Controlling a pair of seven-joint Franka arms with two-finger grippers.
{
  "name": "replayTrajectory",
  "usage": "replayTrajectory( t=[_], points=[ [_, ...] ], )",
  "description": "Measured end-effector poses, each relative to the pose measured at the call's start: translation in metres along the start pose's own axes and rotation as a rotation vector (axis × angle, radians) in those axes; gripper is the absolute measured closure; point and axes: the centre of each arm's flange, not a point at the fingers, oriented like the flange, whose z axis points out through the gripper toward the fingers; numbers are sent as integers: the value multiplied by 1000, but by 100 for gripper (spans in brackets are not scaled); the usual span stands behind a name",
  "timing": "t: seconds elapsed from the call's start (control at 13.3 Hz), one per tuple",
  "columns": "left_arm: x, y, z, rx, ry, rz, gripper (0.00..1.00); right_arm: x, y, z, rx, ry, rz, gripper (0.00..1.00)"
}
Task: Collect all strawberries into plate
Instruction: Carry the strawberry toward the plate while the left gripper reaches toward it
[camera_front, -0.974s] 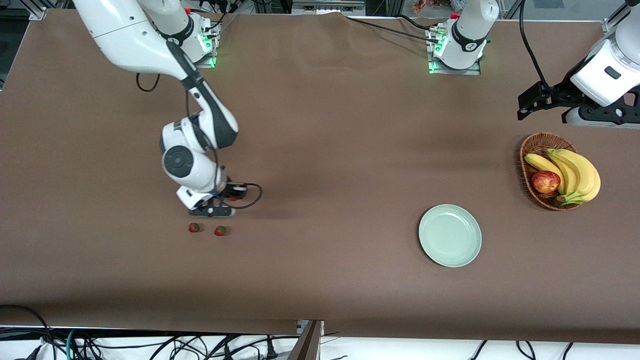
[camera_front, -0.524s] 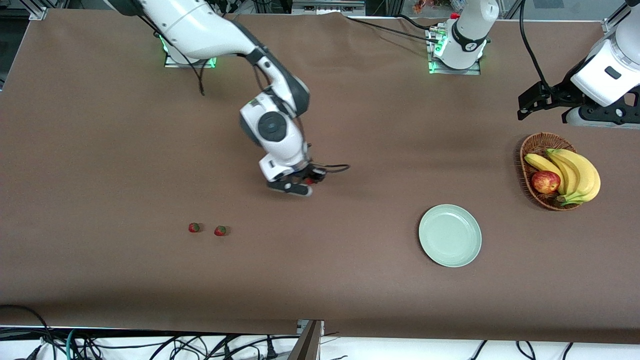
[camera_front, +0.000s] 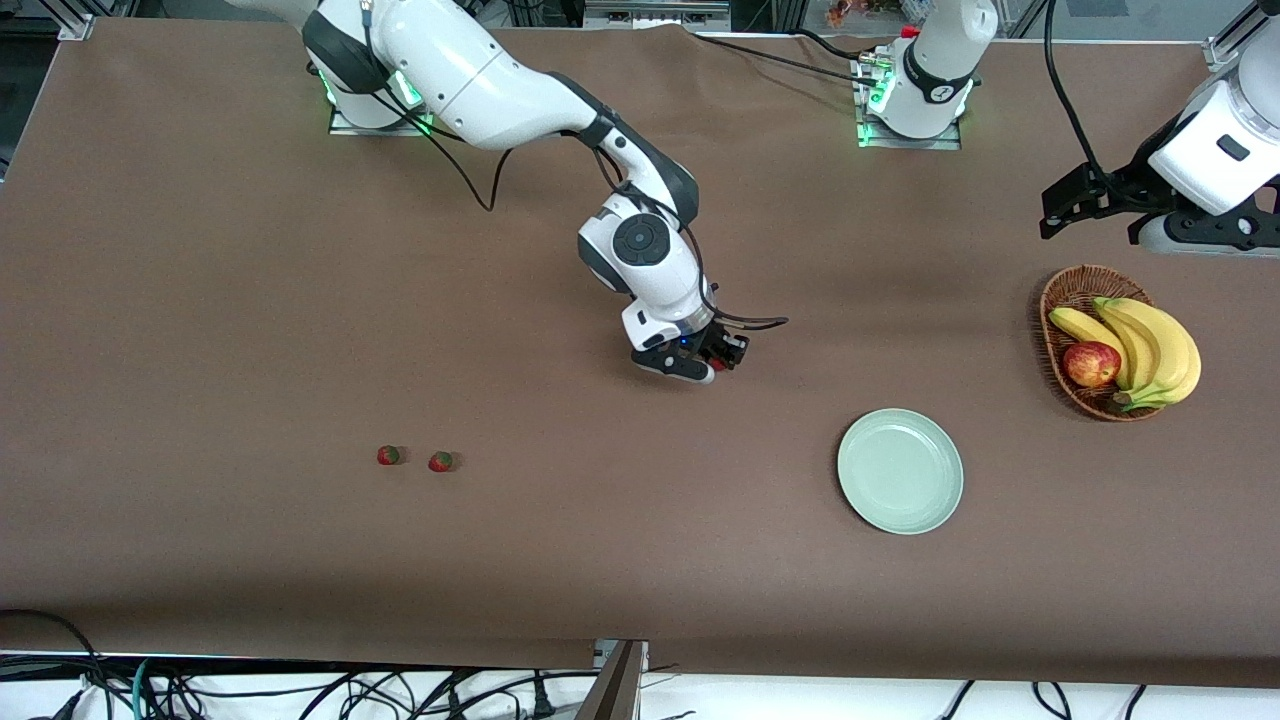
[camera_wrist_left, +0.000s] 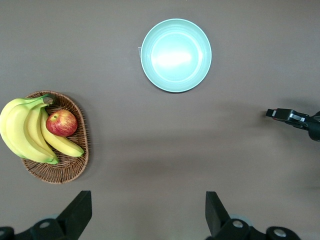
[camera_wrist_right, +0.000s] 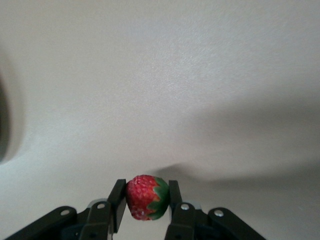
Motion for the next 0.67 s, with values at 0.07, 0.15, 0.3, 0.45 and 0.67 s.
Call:
replayTrajectory(
  t=[0.07, 0.15, 0.3, 0.45, 0.67],
  points=[
    [0, 0, 1, 0, -5, 0, 0, 0, 3, 6, -6, 9, -5, 61],
    [1, 0, 4, 0, -16, 0, 0, 0, 6, 11, -17, 21, -14, 59],
    [1, 0, 16, 3, -75, 0, 0, -6, 5, 13, -28, 43, -36, 51],
    [-4, -1, 25, 6, -147, 0, 0, -8, 3, 11, -38, 51, -47, 31],
    [5, 3, 40, 5, -164, 13, 0, 13, 0, -21, -119, 55, -32, 2]
  ],
)
